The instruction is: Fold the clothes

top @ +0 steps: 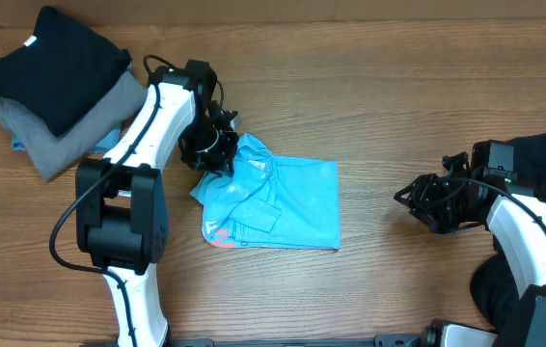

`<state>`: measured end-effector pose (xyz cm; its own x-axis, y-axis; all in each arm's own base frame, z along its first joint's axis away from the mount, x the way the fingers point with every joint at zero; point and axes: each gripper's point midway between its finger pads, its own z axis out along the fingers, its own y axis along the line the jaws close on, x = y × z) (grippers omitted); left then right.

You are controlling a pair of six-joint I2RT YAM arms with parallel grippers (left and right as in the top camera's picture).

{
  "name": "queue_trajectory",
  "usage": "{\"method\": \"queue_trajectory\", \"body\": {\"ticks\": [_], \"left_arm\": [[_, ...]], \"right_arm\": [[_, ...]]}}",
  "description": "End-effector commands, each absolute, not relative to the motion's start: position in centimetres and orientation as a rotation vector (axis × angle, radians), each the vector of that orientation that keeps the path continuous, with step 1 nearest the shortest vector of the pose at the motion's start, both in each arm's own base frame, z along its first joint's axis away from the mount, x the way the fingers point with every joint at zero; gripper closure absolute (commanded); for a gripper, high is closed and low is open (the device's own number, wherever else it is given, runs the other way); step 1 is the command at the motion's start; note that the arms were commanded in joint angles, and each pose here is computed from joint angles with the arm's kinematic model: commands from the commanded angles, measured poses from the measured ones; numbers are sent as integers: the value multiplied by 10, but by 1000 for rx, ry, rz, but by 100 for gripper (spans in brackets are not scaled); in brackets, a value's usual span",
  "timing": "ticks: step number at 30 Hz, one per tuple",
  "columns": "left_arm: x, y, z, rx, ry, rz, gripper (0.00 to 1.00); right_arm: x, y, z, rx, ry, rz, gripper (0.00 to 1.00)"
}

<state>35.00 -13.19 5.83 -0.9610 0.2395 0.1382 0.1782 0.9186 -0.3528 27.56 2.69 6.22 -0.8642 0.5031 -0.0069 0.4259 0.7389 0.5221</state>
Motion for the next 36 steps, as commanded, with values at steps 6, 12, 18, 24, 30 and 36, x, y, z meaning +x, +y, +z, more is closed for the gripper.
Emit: {"method": "queue_trajectory", "body": {"ticks": [6,12,18,24,30,36], "left_arm": [[308,-195,87,-418,-2713,777,89],[268,-230,87,-567,-2626,672,80],[252,-235,75,-626,-2658,419,50],[256,-234,77,-631,-2689,358,46],[279,-235,89,-666,-2774,337,44],[318,-215,76,-678,-2947,78,29]], "right_arm": [[283,27,73,708,2758,786,50],[285,27,74,704,2751,785,49],[286,26,74,699,2746,784,48],[288,26,74,694,2738,782,48],[289,26,75,691,2733,782,47],[289,26,75,690,2733,780,46]]}}
